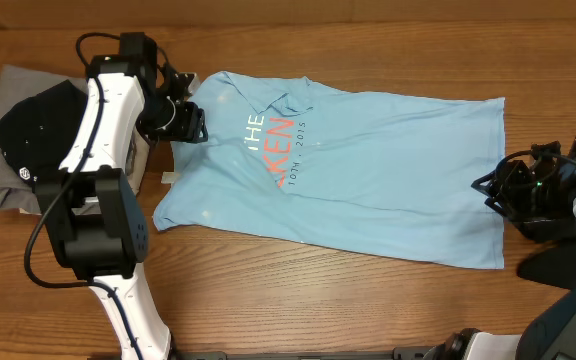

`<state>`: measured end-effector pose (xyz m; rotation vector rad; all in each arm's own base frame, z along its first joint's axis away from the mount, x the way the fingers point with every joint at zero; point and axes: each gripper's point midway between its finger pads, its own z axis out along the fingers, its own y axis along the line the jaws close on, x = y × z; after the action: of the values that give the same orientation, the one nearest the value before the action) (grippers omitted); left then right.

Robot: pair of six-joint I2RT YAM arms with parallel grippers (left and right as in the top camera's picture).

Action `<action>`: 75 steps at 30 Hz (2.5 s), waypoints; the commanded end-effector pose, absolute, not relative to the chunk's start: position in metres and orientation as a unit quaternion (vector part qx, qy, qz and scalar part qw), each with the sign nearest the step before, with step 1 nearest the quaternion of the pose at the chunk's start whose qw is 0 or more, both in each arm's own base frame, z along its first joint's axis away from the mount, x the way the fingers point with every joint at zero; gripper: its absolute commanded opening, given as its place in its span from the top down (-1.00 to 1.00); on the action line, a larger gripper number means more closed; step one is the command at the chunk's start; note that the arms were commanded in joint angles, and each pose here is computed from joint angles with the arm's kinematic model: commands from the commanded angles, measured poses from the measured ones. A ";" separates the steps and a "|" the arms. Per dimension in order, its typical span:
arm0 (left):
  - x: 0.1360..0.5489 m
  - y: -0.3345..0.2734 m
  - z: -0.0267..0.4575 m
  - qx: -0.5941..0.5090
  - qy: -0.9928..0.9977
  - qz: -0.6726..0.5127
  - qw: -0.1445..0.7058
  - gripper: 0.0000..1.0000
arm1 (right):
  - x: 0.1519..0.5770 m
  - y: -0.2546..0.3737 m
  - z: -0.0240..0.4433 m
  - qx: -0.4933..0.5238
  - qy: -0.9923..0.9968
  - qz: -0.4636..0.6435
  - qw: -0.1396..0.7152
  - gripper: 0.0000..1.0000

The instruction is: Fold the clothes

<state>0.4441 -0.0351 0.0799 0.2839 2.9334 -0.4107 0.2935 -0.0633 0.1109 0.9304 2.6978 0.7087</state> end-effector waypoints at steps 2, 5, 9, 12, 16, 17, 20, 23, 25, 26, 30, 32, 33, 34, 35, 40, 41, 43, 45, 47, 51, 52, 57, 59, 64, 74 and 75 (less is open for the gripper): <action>0.453 -0.052 0.080 0.109 0.976 -0.157 0.105 0.19 | 0.298 -0.064 0.120 0.305 0.915 0.237 0.117 0.05; 0.459 -0.065 0.070 0.122 0.972 -0.166 0.112 0.20 | 0.298 -0.064 0.120 0.305 0.915 0.237 0.117 0.04; 0.457 -0.078 0.052 0.133 0.971 -0.170 0.100 0.12 | 0.298 -0.064 0.120 0.305 0.915 0.237 0.116 0.04; 0.451 -0.082 0.041 0.136 0.973 -0.166 0.080 0.12 | 0.298 -0.064 0.120 0.305 0.915 0.237 0.116 0.04; 0.447 -0.073 0.031 0.134 0.979 -0.139 0.064 0.14 | 0.297 -0.064 0.119 0.305 0.915 0.237 0.115 0.04; 0.447 -0.073 0.031 0.134 0.979 -0.137 0.063 0.20 | 0.297 -0.064 0.119 0.305 0.915 0.237 0.115 0.04; 0.447 -0.073 0.031 0.134 0.979 -0.137 0.064 0.66 | 0.297 -0.064 0.119 0.305 0.915 0.237 0.115 0.04; 0.445 -0.073 0.031 0.133 0.980 -0.138 0.060 0.92 | 0.297 -0.064 0.119 0.305 0.915 0.237 0.115 0.04; 0.442 -0.072 0.032 0.132 0.980 -0.138 0.053 0.92 | 0.297 -0.063 0.119 0.306 0.915 0.237 0.114 0.04; 0.440 -0.071 0.034 0.131 0.981 -0.138 0.049 0.92 | 0.297 -0.063 0.119 0.306 0.915 0.237 0.113 0.04; 0.436 -0.059 0.048 0.120 0.984 -0.124 0.034 0.92 | 0.297 -0.063 0.119 0.306 0.915 0.237 0.114 0.04; 0.437 -0.049 0.058 0.115 0.987 -0.108 0.033 0.92 | 0.297 -0.063 0.119 0.306 0.915 0.237 0.114 0.04; 0.439 -0.045 0.065 0.112 0.988 -0.101 0.037 0.92 | 0.297 -0.063 0.119 0.306 0.915 0.237 0.114 0.04; 0.441 -0.041 0.071 0.110 0.989 -0.095 0.042 0.92 | 0.297 -0.063 0.119 0.306 0.915 0.237 0.114 0.04; 0.444 -0.037 0.075 0.107 0.989 -0.088 0.047 0.92 | 0.297 -0.063 0.119 0.306 0.915 0.237 0.114 0.04; 0.452 -0.025 0.089 0.095 0.991 -0.070 0.066 0.92 | 0.297 -0.064 0.119 0.306 0.915 0.237 0.114 0.04; 0.452 -0.025 0.089 0.092 0.991 -0.069 0.066 0.92 | 0.297 -0.064 0.119 0.305 0.915 0.237 0.115 0.04; 0.453 -0.032 0.087 0.092 0.989 -0.089 0.068 0.91 | 0.297 -0.064 0.119 0.305 0.915 0.237 0.115 0.04; 0.452 -0.044 0.086 0.098 0.986 -0.113 0.069 0.19 | 0.298 -0.064 0.120 0.305 0.915 0.237 0.116 0.03; 0.451 -0.050 0.082 0.103 0.985 -0.117 0.068 -0.11 | 0.298 -0.064 0.120 0.305 0.915 0.237 0.117 -0.01; 0.443 -0.060 0.063 0.113 0.985 -0.118 0.055 -0.14 | 0.298 -0.064 0.120 0.305 0.915 0.237 0.117 -0.01; 0.441 -0.062 0.057 0.113 0.985 -0.119 0.052 -0.04 | 0.298 -0.064 0.120 0.305 0.915 0.237 0.117 -0.01; 0.427 -0.063 0.030 0.102 0.987 -0.117 0.032 0.73 | 0.298 -0.064 0.120 0.305 0.915 0.237 0.117 -0.01; 0.421 -0.062 0.027 0.100 0.988 -0.117 0.021 0.92 | 0.298 -0.064 0.120 0.305 0.915 0.237 0.117 -0.01; 0.404 -0.048 0.032 0.094 0.991 -0.089 -0.021 0.92 | 0.297 -0.064 0.119 0.305 0.915 0.237 0.115 -0.01; 0.404 -0.029 0.062 0.077 0.996 -0.055 0.002 0.92 | 0.298 -0.064 0.120 0.305 0.915 0.237 0.117 -0.03; 0.410 -0.032 0.071 0.078 0.995 -0.063 0.022 0.91 | 0.298 -0.064 0.120 0.305 0.915 0.237 0.117 -0.03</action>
<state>0.3881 -0.0293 0.0261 0.2805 3.2366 -0.1757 0.2937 -0.0634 0.1109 0.9293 2.6972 0.7076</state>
